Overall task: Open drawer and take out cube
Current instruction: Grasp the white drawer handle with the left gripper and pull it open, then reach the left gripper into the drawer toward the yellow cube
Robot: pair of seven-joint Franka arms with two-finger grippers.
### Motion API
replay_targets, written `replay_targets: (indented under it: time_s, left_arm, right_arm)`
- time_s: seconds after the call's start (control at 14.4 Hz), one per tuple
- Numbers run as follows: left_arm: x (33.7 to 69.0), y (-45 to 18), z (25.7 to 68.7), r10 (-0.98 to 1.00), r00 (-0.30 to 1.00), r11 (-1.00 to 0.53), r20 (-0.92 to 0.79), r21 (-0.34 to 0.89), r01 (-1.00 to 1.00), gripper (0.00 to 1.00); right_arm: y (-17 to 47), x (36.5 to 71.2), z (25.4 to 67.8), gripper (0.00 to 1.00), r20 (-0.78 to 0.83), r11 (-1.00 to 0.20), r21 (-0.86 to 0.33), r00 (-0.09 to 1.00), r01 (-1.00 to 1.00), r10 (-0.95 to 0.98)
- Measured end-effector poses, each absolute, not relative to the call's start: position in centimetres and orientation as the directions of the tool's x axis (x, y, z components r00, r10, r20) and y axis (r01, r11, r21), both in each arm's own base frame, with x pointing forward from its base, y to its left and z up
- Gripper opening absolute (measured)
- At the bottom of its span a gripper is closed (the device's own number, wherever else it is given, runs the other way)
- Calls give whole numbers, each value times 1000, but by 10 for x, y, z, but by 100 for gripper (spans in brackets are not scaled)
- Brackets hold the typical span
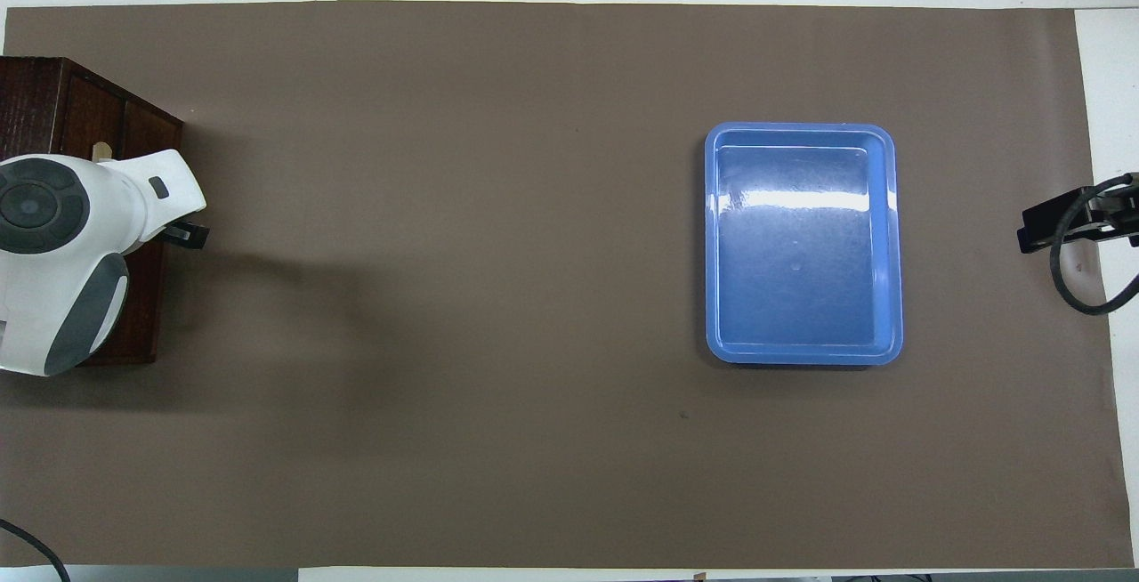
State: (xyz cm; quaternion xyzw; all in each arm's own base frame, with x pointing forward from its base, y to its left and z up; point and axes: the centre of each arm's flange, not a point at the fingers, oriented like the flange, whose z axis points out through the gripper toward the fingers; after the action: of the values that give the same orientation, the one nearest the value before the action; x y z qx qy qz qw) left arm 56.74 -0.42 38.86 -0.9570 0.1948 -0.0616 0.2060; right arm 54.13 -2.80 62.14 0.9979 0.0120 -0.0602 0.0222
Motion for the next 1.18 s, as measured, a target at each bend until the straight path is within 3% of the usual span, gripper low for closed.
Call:
replay_targets:
  time_s: [0.42,0.83,1.18]
  left_arm:
    - [569,-24,388,-413,908,-842,73,-410,-351,100]
    - [555,-128,391,-324,935,-918,145,-288,-274,100]
    - [553,-146,396,-251,955,-956,157,-196,-219,100]
  right_arm:
    - [-28,541,621,100,-121,-999,43,992,27,21]
    - [-28,541,621,100,-121,-999,43,992,27,21]
    - [-28,541,621,100,-121,-999,43,992,27,22]
